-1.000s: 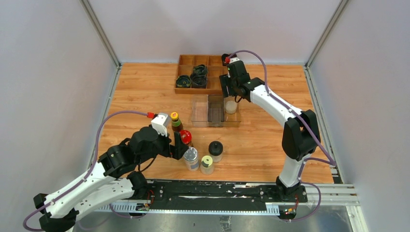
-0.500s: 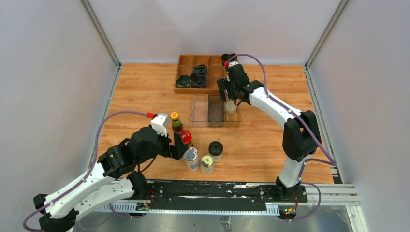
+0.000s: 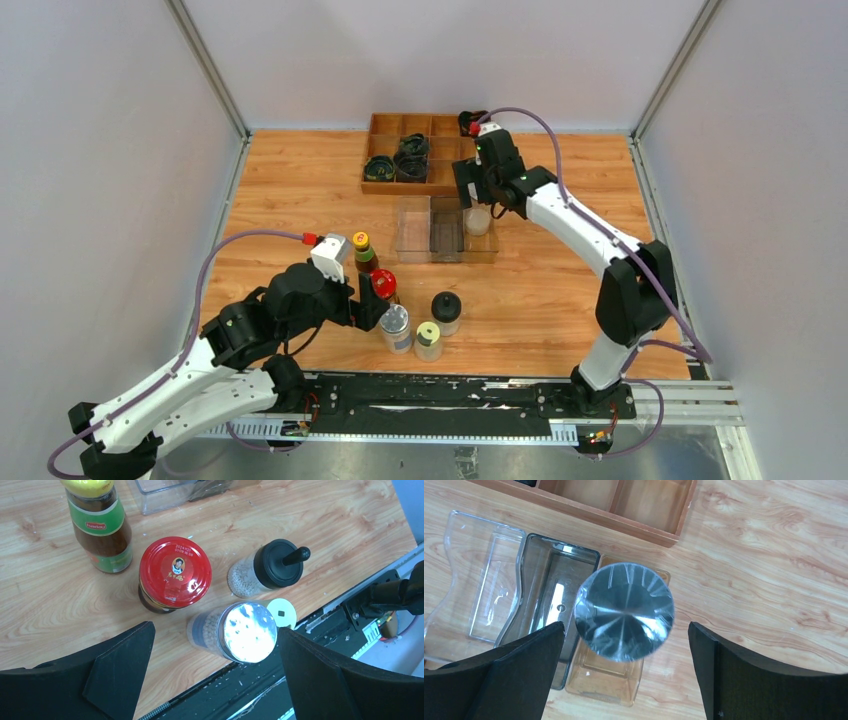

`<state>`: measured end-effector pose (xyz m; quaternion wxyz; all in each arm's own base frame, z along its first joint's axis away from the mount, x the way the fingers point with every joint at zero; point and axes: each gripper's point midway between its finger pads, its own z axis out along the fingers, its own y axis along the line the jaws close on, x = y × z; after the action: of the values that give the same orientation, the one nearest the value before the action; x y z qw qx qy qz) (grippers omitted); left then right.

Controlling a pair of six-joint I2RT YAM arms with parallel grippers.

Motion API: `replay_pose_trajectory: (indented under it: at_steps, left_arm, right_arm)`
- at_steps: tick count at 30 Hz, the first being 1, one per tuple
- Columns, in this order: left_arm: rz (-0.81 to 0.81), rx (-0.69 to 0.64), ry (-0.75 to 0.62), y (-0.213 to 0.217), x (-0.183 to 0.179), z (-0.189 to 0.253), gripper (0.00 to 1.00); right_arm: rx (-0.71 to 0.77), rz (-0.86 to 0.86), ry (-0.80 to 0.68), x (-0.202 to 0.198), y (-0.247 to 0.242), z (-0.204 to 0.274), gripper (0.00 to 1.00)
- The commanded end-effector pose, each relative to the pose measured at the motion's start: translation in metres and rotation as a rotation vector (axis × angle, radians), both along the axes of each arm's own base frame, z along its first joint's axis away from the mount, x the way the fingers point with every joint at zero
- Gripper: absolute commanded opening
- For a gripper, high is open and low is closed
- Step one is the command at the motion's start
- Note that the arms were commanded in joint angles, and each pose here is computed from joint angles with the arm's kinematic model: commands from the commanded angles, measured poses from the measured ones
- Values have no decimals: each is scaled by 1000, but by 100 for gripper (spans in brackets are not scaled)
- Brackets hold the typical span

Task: Organize the condiment bottles
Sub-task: Place the bottle in the storage box, then pick up the bottle from the center of the board.

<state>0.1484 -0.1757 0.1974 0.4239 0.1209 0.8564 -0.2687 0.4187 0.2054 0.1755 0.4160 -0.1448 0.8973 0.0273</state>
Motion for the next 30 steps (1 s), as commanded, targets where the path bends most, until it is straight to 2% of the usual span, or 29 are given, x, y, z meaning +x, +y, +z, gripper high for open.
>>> replay_pose_trajectory:
  at_steps: [1,6,11,17,24,30]
  left_arm:
    - [-7,2,11,0,-3,-5,100]
    - [22,15,0,3,1,-4,100]
    - [80,66,-34,10,15,8,100]
    - [187,173,-107,16,45,35,100]
    - [332,293,-218,19,87,71,98]
    - [386,345,-237,19,101,73,99]
  right_arm:
    - [-24,-2,-44,-19,-11,38,100]
    - [-56,-27,-46,-67,-30,49,100]
    - [-77,40,-73,-134,-26,49,100]
    - [-22,96,-101,-189,-25,57,100]
    - [-5,92,-124,-212,-40,62,100]
    - [17,89,-126,-218,-47,60,100]
